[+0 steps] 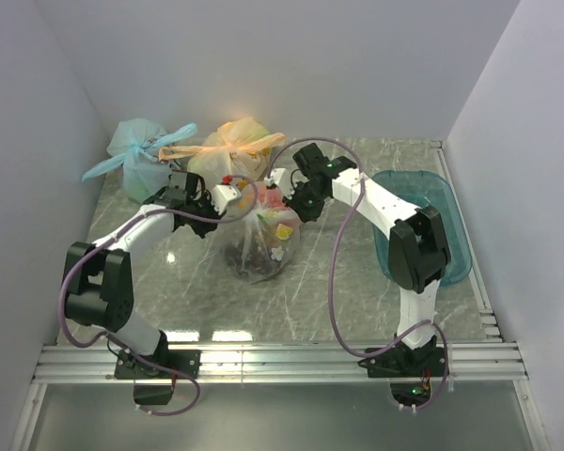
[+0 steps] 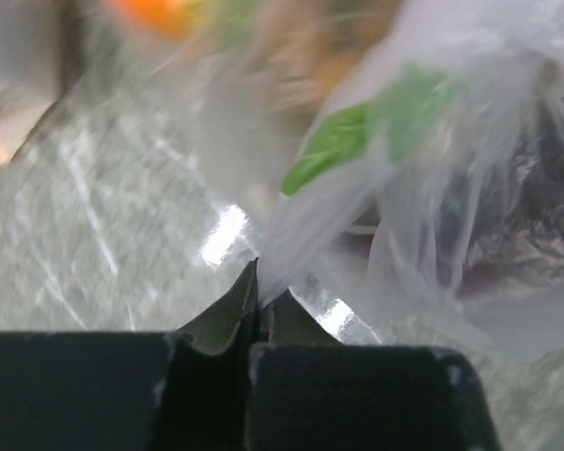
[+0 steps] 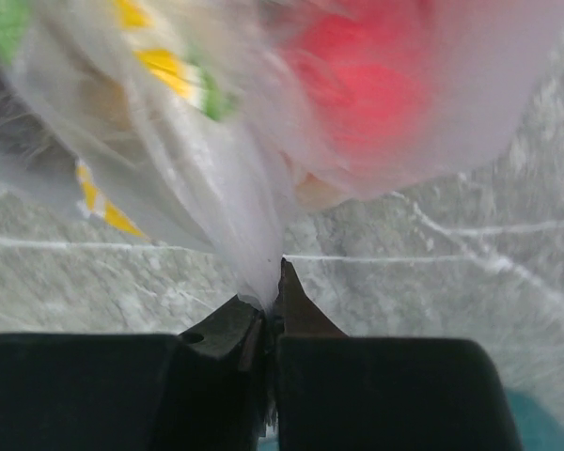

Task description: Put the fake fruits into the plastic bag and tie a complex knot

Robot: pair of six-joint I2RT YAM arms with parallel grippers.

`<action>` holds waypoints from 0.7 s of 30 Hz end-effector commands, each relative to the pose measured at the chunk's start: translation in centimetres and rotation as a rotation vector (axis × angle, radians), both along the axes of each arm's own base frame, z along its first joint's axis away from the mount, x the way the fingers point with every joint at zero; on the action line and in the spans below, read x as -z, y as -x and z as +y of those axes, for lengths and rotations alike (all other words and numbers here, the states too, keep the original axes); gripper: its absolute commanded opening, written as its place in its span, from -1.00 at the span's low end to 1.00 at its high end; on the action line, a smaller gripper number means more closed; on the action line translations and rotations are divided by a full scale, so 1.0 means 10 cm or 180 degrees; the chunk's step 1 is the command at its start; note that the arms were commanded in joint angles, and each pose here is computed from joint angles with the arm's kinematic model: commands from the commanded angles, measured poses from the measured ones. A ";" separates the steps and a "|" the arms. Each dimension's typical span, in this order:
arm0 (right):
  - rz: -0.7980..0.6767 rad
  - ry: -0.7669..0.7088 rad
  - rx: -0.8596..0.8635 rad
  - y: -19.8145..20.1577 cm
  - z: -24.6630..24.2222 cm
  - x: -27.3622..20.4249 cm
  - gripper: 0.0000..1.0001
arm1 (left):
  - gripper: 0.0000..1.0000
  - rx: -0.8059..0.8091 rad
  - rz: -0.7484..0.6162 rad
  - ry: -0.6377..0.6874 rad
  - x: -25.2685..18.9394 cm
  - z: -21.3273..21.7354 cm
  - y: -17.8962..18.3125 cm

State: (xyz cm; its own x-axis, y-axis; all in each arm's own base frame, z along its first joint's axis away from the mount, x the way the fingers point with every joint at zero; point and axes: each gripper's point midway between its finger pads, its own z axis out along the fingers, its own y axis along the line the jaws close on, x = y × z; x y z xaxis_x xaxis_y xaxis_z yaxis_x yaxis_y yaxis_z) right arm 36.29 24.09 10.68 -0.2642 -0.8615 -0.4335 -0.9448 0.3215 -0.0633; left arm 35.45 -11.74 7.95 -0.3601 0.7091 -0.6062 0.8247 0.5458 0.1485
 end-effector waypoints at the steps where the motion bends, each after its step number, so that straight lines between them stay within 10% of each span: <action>1: -0.0307 -0.0151 0.0929 -0.24 -0.24 -0.28 -1.00 | -0.99 -0.0953 -0.0059 0.0293 -0.27 0.26 -0.12; 9: 0.0189 -0.0740 0.2803 -0.28 -0.71 -0.29 -1.00 | -0.99 -0.3271 -0.0006 0.1151 -0.49 0.74 -0.08; 21: 0.0256 -0.0994 0.3891 -0.17 -1.58 -0.31 -1.00 | -0.99 -0.4920 0.0190 0.1532 -0.43 1.66 0.18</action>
